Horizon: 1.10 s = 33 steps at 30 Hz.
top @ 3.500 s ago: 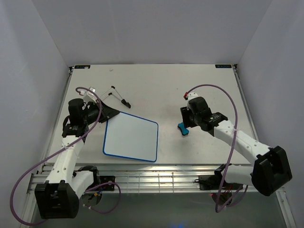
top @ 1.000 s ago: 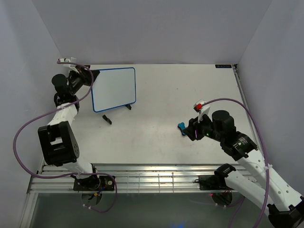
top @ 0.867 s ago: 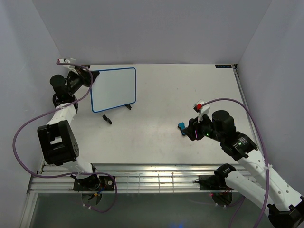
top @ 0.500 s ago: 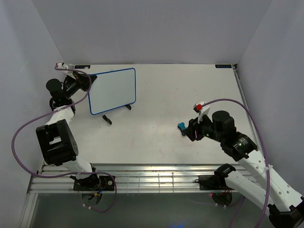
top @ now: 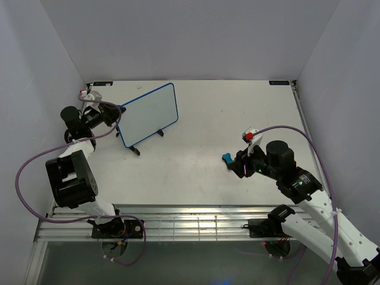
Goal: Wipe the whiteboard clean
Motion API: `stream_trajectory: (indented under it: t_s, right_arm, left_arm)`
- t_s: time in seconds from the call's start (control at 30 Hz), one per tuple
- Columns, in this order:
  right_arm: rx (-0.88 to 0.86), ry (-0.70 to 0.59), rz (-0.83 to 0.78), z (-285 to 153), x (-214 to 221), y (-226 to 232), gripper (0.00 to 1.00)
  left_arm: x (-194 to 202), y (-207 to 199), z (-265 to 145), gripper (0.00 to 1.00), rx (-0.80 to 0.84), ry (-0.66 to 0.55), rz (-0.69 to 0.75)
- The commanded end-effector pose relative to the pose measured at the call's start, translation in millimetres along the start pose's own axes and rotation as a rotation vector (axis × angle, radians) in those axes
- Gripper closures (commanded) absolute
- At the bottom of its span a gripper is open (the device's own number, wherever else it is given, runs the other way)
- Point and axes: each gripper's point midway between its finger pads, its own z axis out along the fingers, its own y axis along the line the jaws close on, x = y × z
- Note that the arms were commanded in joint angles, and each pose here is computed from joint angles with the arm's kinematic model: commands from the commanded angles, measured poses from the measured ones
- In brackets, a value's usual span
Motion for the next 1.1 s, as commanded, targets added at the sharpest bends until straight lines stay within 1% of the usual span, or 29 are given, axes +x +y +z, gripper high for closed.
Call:
stream_trajectory:
  t_s: [0.0, 0.2, 0.47, 0.7, 0.83, 0.97, 1.07]
  right_arm:
    - [-0.033, -0.06, -0.033, -1.5, -15.1, 7.1, 0.51]
    - [-0.04, -0.065, -0.034, -2.0, -14.8, 8.6, 0.51]
    - [-0.046, -0.072, -0.037, -2.1, -16.4, 9.9, 0.51]
    - [-0.048, -0.081, -0.038, -3.4, -17.3, 10.7, 0.51]
    - [-0.048, -0.084, -0.04, -4.4, -17.7, 10.9, 0.51]
    - [-0.056, -0.086, -0.038, -3.7, -17.1, 12.1, 0.51]
    - [-0.061, -0.087, -0.038, -3.4, -17.1, 13.0, 0.51]
  left_arm:
    - [36.3, 29.8, -20.5, 1.0, -0.105, 0.051, 0.131]
    - [50.3, 32.7, -34.2, 1.0, -0.119, 0.065, 0.087]
    - [42.8, 44.2, -53.7, 1.0, -0.162, 0.061, 0.094]
    - [47.4, 49.8, -77.5, 1.0, -0.218, 0.089, 0.088]
    - [55.6, 49.2, -82.4, 1.0, -0.236, 0.107, 0.076]
    - [63.5, 54.3, -87.0, 1.0, -0.287, 0.132, 0.042]
    - [65.9, 56.9, -90.4, 1.0, -0.317, 0.15, 0.054]
